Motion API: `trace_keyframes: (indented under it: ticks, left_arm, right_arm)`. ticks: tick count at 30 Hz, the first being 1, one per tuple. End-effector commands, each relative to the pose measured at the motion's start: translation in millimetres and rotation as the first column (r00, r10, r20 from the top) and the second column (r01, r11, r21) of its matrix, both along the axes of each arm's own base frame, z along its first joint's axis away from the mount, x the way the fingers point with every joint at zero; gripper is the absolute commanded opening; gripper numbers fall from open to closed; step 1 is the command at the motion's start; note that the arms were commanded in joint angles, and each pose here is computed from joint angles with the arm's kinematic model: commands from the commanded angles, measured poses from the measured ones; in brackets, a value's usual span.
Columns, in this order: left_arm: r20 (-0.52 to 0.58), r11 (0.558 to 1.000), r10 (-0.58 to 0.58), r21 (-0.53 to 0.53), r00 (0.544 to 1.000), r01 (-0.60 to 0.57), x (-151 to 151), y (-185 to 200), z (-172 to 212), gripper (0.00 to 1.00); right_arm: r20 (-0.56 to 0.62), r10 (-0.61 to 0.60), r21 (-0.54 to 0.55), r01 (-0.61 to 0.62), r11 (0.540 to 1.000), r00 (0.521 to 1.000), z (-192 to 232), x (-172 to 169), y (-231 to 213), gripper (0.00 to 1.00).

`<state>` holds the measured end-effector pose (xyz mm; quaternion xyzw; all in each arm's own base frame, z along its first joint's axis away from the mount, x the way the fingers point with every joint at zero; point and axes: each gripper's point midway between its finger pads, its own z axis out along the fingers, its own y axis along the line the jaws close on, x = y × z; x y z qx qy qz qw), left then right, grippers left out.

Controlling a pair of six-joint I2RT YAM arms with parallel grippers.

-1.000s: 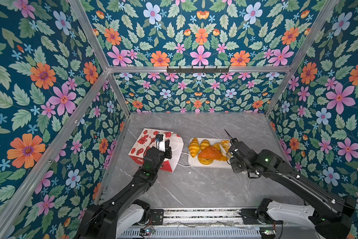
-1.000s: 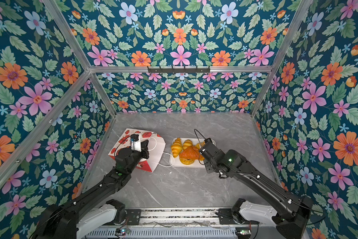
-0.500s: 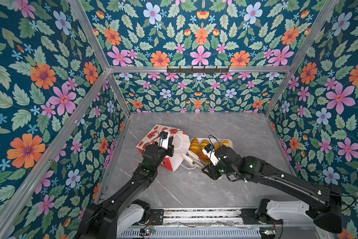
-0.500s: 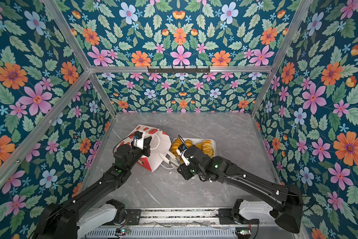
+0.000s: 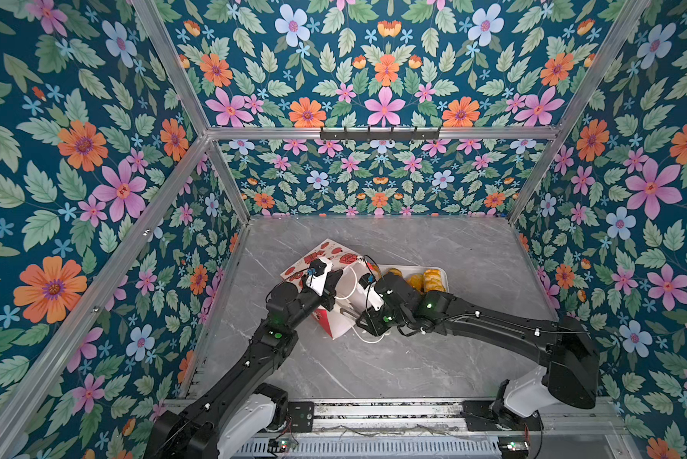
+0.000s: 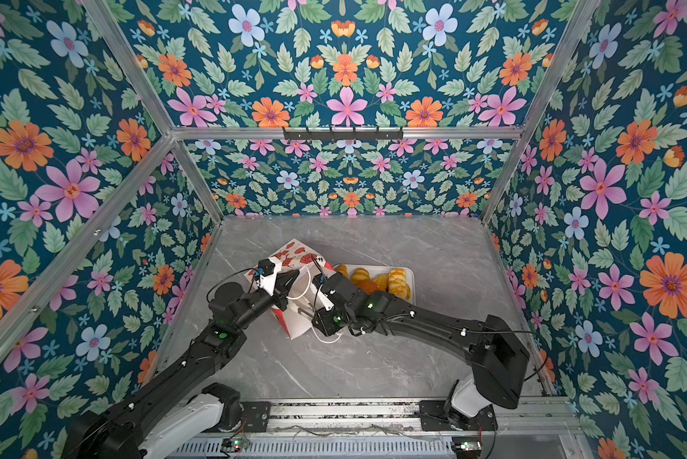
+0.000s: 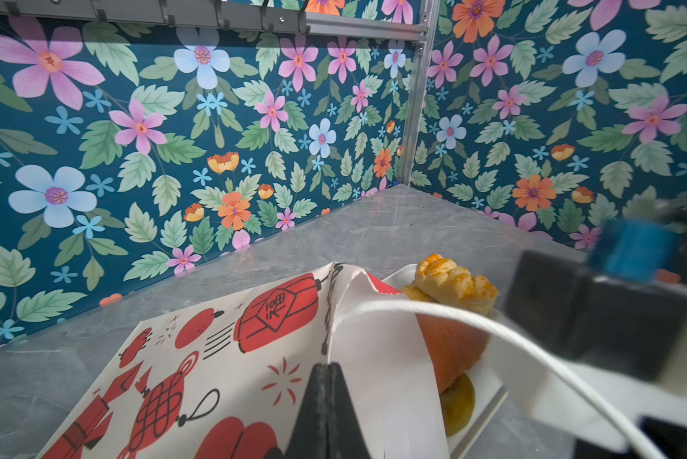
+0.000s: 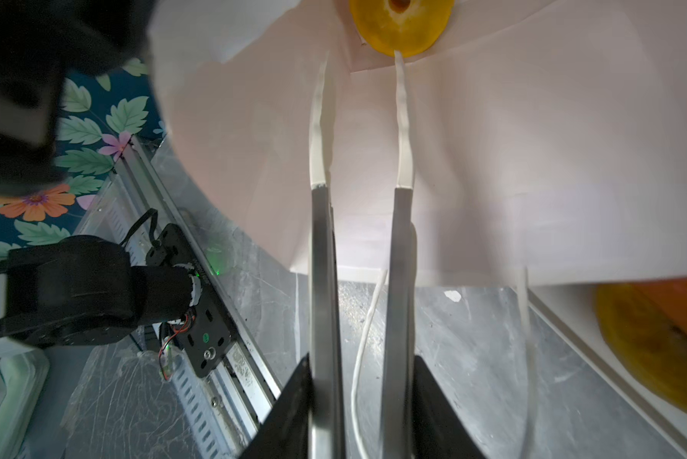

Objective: Take the fake bread out of the paper bag
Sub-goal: 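Move the open right-held tongs into the bag toward the yellow ring bread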

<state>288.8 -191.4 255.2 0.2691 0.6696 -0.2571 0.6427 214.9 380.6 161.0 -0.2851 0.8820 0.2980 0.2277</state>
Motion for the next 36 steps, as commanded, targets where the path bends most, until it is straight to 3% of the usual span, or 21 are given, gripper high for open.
trace_keyframes:
  ticks: [1,21,29,36]
  left_arm:
    - [0.001,0.998,-0.058,-0.023,0.998,0.058,-10.5,-5.2,5.8,0.0]
    - [0.005,0.995,-0.082,-0.054,0.997,0.082,-14.5,-7.8,16.4,0.0]
    - [0.007,0.994,-0.084,-0.064,0.996,0.085,-15.7,-7.7,15.6,0.0]
    - [0.013,0.992,-0.098,-0.074,0.995,0.099,-16.1,-9.8,18.1,0.0]
  right_arm:
    - [0.045,-0.052,0.054,0.049,0.997,0.998,11.2,18.6,14.5,0.38]
    - [0.042,-0.228,0.01,0.228,0.974,0.973,-21.9,53.2,21.6,0.41]
    - [0.003,-0.217,-0.004,0.217,0.976,0.976,-32.9,54.6,26.3,0.41]
    - [-0.051,-0.175,0.055,0.178,0.982,0.983,-37.7,54.5,43.4,0.41]
